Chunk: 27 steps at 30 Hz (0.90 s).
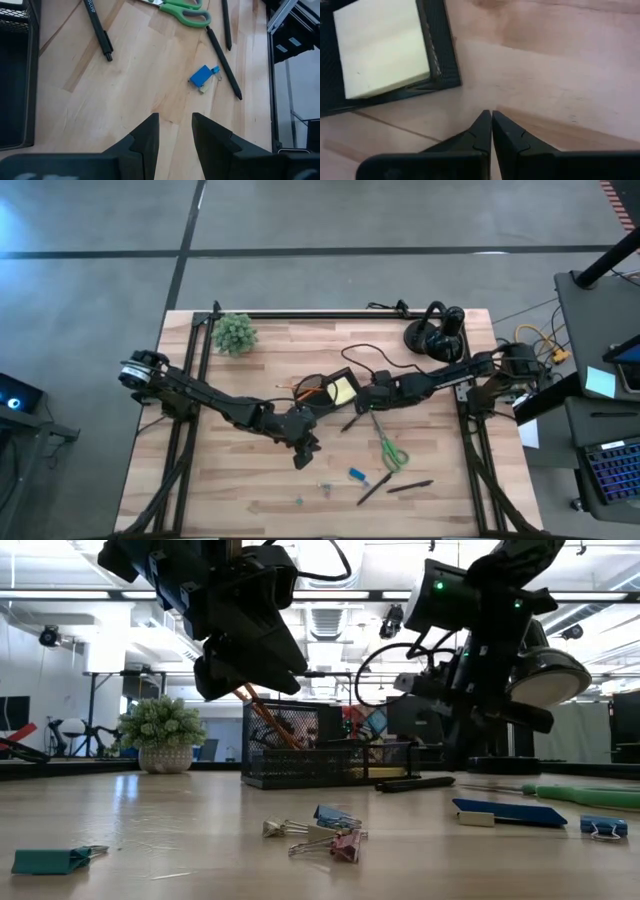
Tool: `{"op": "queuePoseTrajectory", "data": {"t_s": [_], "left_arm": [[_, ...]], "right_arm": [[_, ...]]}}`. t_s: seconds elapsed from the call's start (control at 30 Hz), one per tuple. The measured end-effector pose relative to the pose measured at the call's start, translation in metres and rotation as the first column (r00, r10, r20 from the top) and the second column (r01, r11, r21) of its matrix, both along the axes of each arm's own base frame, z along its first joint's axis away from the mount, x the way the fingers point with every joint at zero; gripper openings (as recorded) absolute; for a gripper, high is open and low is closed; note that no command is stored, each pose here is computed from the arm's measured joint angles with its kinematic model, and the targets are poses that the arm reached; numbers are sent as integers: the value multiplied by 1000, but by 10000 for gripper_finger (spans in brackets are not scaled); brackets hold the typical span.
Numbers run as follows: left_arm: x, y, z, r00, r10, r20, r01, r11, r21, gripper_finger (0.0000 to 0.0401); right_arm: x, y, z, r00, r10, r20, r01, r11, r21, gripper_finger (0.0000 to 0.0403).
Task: Pick and place office supplies into organizer
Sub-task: Put the top black pen into the black desk organizer
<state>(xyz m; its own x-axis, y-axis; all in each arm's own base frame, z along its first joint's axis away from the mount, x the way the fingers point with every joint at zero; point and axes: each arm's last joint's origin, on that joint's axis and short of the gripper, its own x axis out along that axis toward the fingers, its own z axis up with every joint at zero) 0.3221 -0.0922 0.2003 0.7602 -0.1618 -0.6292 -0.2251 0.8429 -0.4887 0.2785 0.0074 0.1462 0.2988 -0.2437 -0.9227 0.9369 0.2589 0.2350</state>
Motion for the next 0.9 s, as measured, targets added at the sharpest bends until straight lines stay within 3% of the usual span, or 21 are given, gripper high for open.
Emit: {"op": "queuePoseTrajectory", "data": {"t_s": [0.67, 0.8, 0.9], "left_arm": [[0, 0, -1, 1000, 4, -3, -4, 1000, -1, 102], [0, 0, -1, 1000, 4, -3, -4, 1000, 0, 102], [0, 0, -1, 1000, 4, -3, -4, 1000, 0, 102]], "right_arm": [[5, 5, -15, 1000, 16, -18, -16, 1000, 23, 8], [4, 7, -5, 1000, -3, 12, 4, 1000, -29, 8], [9, 8, 11, 997, 55, 60, -52, 997, -54, 8]]}}
